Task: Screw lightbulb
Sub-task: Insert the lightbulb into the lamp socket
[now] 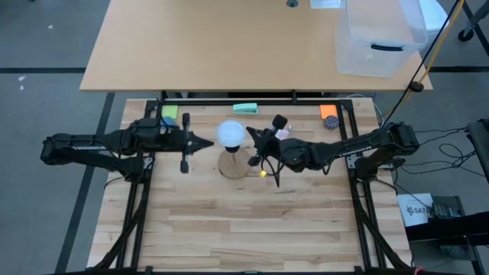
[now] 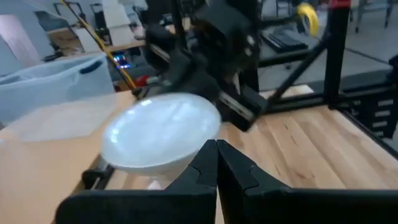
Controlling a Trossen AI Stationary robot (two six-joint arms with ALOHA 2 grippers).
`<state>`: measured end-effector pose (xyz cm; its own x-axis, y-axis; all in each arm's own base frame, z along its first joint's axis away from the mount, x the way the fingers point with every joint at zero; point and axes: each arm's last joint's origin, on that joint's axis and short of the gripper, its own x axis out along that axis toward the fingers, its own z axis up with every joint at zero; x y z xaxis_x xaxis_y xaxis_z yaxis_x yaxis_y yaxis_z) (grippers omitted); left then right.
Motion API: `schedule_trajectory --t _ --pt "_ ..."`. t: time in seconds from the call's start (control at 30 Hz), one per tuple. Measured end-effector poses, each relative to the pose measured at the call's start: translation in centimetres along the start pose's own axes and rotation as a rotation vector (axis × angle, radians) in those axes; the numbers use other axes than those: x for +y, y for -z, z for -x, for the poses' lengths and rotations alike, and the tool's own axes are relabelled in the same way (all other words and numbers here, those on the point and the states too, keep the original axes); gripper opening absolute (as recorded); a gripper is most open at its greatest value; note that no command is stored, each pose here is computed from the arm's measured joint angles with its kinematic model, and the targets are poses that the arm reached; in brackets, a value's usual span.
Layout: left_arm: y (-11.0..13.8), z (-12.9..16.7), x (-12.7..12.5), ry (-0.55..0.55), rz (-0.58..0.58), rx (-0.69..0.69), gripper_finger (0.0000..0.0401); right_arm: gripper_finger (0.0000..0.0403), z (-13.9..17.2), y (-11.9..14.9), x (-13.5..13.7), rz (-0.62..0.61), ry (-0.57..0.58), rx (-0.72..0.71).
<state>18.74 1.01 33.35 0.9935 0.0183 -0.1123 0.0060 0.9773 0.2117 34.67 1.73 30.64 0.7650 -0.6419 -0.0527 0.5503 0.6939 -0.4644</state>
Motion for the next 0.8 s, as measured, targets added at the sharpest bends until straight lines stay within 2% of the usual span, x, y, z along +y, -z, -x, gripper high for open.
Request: schedule_trajectory --t 0.1,0.23,0.47,0.67,0.8 --pt "0.3 -0.6 -0.3 -0.004 -0.013 0.025 0.0000 0.0000 -0.2 -0.2 -0.4 0.001 0.017 -0.024" --pt "0.7 -1.2 -0.2 -0.042 -0.029 0.060 0.0000 0.0000 -0.3 -0.4 -0.3 0.003 -0.044 -0.064" --pt "0.9 -1.4 0.1 -0.065 -0.052 0.070 0.0000 0.0000 0.0 -0.5 -0.1 0.008 -0.055 -0.070" --pt "1.3 -1.3 1.2 -0.168 -0.046 0.115 0.0000 0.0000 0.7 -0.7 0.6 0.014 -0.075 -0.070" --pt "1.4 -1.2 2.1 -0.233 -0.018 0.119 0.0000 0.0000 1.4 -1.0 1.4 0.004 -0.157 -0.103"
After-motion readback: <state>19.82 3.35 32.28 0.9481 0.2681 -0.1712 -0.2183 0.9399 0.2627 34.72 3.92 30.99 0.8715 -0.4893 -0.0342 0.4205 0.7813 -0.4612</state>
